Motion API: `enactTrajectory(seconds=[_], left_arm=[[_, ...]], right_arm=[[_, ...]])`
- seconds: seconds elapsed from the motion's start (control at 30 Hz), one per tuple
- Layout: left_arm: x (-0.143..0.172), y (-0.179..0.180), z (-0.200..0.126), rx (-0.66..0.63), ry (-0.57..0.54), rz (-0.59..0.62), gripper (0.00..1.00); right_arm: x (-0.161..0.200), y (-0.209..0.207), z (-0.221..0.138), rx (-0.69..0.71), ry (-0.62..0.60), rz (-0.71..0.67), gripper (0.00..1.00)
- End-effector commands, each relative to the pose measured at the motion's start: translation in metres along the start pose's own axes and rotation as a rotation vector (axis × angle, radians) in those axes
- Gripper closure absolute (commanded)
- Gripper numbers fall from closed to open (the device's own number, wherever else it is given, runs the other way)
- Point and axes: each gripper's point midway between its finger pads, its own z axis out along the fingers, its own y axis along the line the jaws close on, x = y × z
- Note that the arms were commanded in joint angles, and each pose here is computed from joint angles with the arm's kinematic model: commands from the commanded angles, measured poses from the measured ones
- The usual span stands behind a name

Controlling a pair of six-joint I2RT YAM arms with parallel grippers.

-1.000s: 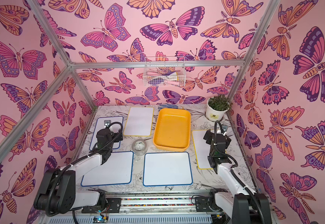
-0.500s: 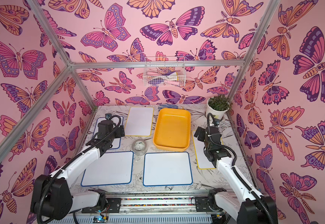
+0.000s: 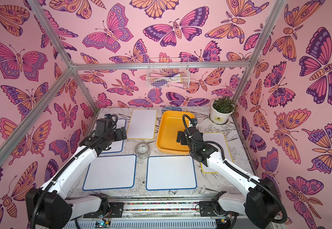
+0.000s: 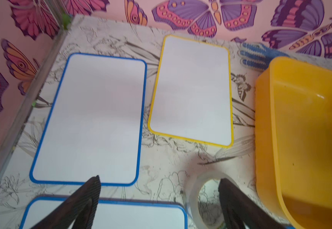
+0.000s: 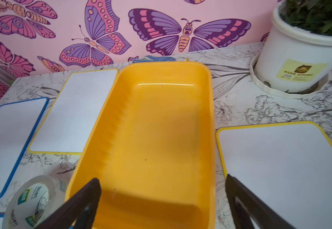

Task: Put the whiteboard into the storage box
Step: Move the distractor to the center of the board.

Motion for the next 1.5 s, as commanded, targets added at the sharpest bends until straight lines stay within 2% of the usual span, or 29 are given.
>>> enactTrajectory(seconds=[0.0,0.27,0.47,0.7,0.97,1.23,1.47], left_arm=[[0.045,-0.009,0.007,0.056,0.208,-0.019,0.06],[0.08,-0.022,0.007,0.119,0.348,-0.032,0.09],[0.102,-0.031,0.005,0.12,0.401,-0.017,0.1],[0.113,-0.054,0.009,0.122,0.434,0.018,0.12],[0.122,-0.098,0.005,0.137,0.439,0.063,0.14],[0.161,-0.117,-0.005,0.112,0.471,0.062,0.14],[0.179,-0.147,-0.004,0.195,0.484,0.056,0.15]], right_arm=[[0.003,0.012,0.0,0.016,0.015,0.006,0.0],[0.03,0.036,0.01,-0.017,0.096,0.006,0.02],[0.043,0.037,0.018,-0.004,0.142,0.008,0.03],[0.051,0.03,0.019,0.027,0.171,0.016,0.04],[0.064,0.016,0.01,0.063,0.254,0.025,0.04],[0.082,0.005,-0.002,0.064,0.315,0.021,0.04],[0.086,-0.003,-0.011,0.051,0.329,0.037,0.04]])
